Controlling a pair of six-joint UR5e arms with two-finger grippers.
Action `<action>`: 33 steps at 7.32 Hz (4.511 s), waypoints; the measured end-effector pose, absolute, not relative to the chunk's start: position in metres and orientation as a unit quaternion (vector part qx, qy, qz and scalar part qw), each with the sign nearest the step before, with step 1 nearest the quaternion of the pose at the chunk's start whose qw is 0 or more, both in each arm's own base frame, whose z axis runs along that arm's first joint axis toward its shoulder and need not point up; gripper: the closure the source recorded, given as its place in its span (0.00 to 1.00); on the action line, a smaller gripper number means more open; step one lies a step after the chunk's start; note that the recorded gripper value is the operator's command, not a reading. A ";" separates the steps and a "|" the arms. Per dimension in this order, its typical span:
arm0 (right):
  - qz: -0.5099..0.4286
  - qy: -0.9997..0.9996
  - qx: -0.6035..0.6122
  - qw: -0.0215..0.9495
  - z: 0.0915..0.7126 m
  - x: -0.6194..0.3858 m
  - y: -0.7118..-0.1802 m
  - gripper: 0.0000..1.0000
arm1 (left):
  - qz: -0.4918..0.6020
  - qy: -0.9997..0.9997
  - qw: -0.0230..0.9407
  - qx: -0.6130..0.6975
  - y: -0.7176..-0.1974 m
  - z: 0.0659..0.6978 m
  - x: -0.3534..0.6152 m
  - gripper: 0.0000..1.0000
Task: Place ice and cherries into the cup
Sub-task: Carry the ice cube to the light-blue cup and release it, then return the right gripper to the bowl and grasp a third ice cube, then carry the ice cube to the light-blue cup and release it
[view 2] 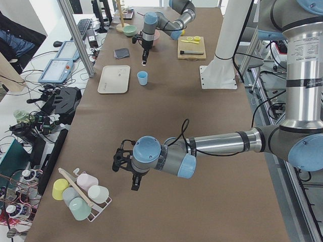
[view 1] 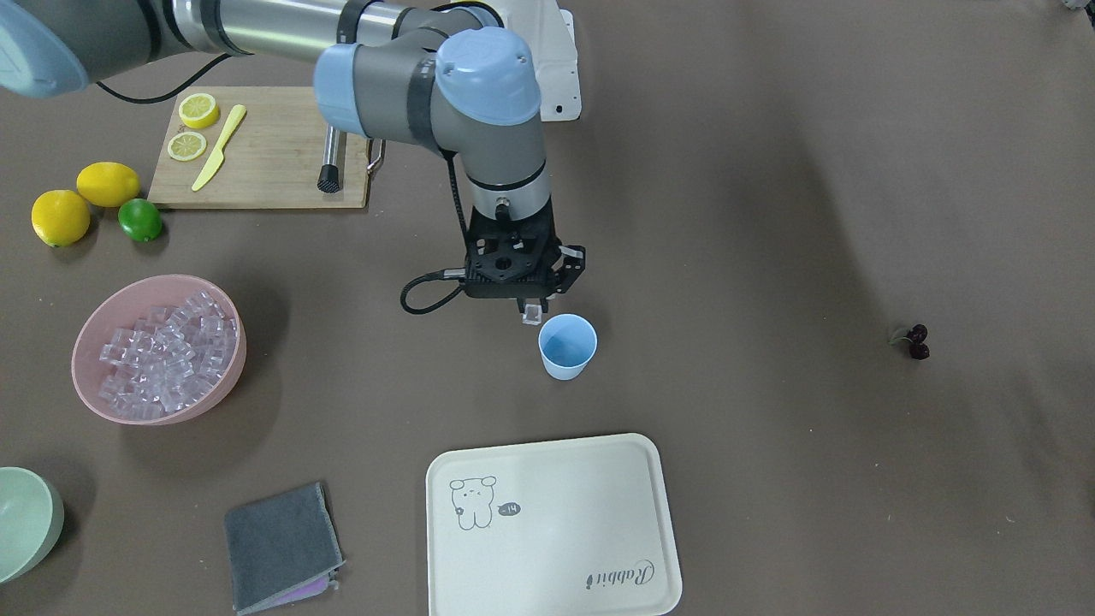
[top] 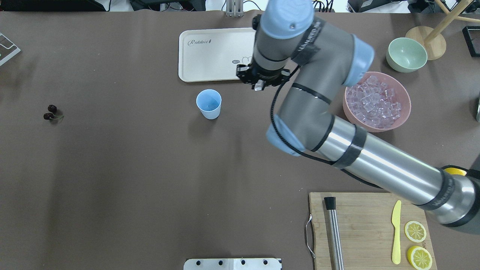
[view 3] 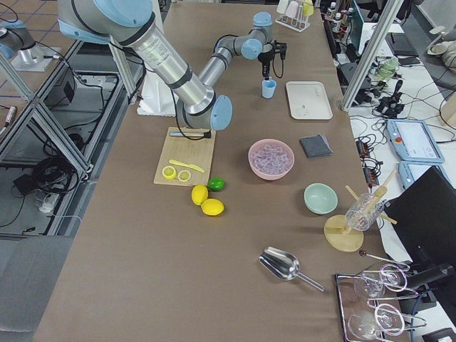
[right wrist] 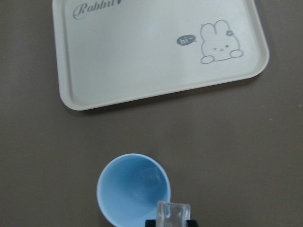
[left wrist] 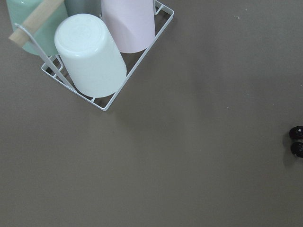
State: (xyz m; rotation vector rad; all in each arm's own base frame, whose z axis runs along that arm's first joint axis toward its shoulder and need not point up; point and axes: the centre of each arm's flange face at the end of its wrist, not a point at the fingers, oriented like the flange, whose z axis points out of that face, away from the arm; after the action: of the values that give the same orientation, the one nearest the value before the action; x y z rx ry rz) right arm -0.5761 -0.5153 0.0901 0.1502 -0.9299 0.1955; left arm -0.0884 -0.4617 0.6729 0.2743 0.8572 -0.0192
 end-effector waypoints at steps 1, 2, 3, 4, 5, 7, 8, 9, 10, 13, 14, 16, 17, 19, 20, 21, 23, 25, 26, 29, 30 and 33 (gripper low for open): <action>0.095 -0.456 0.077 0.881 0.088 -0.593 -0.507 0.65 | -0.010 0.414 0.900 0.132 -0.461 0.674 -0.088 0.02; 0.095 -0.460 0.082 0.879 0.086 -0.601 -0.502 0.62 | -0.010 0.415 0.901 0.130 -0.460 0.676 -0.088 0.02; 0.095 -0.462 0.089 0.877 0.085 -0.604 -0.501 0.65 | -0.010 0.415 0.901 0.129 -0.458 0.678 -0.088 0.02; 0.097 -0.462 0.099 0.876 0.084 -0.605 -0.502 0.55 | -0.011 0.415 0.901 0.127 -0.457 0.680 -0.088 0.02; 0.098 -0.463 0.107 0.875 0.084 -0.604 -0.504 0.37 | -0.011 0.415 0.901 0.126 -0.456 0.681 -0.088 0.02; 0.085 -0.455 0.117 0.879 0.100 -0.591 -0.511 0.36 | -0.011 0.415 0.901 0.126 -0.456 0.682 -0.088 0.02; 0.073 -0.449 0.118 0.883 0.129 -0.568 -0.516 0.36 | -0.012 0.415 0.901 0.126 -0.456 0.682 -0.089 0.02; 0.054 -0.443 0.115 0.888 0.176 -0.515 -0.525 0.36 | -0.012 0.415 0.901 0.126 -0.456 0.682 -0.089 0.02; 0.030 -0.432 0.112 0.894 0.226 -0.450 -0.529 0.37 | -0.012 0.415 0.901 0.126 -0.456 0.681 -0.089 0.02; -0.056 -0.361 0.119 0.923 0.368 -0.311 -0.517 0.41 | -0.012 0.415 0.901 0.128 -0.454 0.680 -0.089 0.02; -0.068 -0.338 0.119 0.931 0.395 -0.297 -0.513 0.41 | -0.011 0.415 0.901 0.129 -0.451 0.680 -0.089 0.02; -0.072 -0.305 0.119 0.942 0.427 -0.298 -0.515 0.41 | -0.010 0.415 0.900 0.133 -0.446 0.682 -0.089 0.02; -0.074 -0.301 0.119 0.943 0.436 -0.303 -0.516 0.41 | -0.010 0.415 0.900 0.134 -0.445 0.682 -0.089 0.02; -0.075 -0.297 0.123 0.944 0.448 -0.316 -0.519 0.44 | -0.010 0.415 0.900 0.135 -0.444 0.682 -0.089 0.02; -0.076 -0.297 0.126 0.943 0.451 -0.318 -0.518 0.68 | -0.010 0.415 0.900 0.135 -0.444 0.681 -0.089 0.02; -0.076 -0.297 0.126 0.943 0.454 -0.319 -0.517 0.71 | -0.010 0.415 0.900 0.136 -0.444 0.681 -0.089 0.02; -0.078 -0.299 0.127 0.943 0.454 -0.319 -0.516 0.74 | -0.009 0.415 0.900 0.137 -0.444 0.680 -0.089 0.02; -0.079 -0.300 0.127 0.942 0.452 -0.319 -0.514 0.75 | -0.009 0.414 0.900 0.137 -0.444 0.680 -0.089 0.02; -0.080 -0.304 0.130 0.940 0.445 -0.319 -0.514 0.75 | -0.009 0.414 0.900 0.137 -0.444 0.679 -0.089 0.02; -0.073 -0.329 0.124 0.933 0.404 -0.296 -0.521 0.75 | -0.009 0.414 0.900 0.137 -0.444 0.680 -0.089 0.02; -0.068 -0.343 0.121 0.929 0.386 -0.285 -0.524 0.75 | -0.009 0.414 0.900 0.137 -0.444 0.680 -0.089 0.02; -0.023 -0.392 0.096 0.914 0.246 -0.346 -0.539 0.75 | -0.008 0.414 0.900 0.138 -0.446 0.678 -0.089 0.02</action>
State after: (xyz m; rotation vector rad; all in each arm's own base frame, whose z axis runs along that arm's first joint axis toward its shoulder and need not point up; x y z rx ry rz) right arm -0.3457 -0.5386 0.2461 0.1980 -0.8081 -0.0480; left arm -0.0886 -0.4462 0.6783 0.2853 0.8564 -0.0165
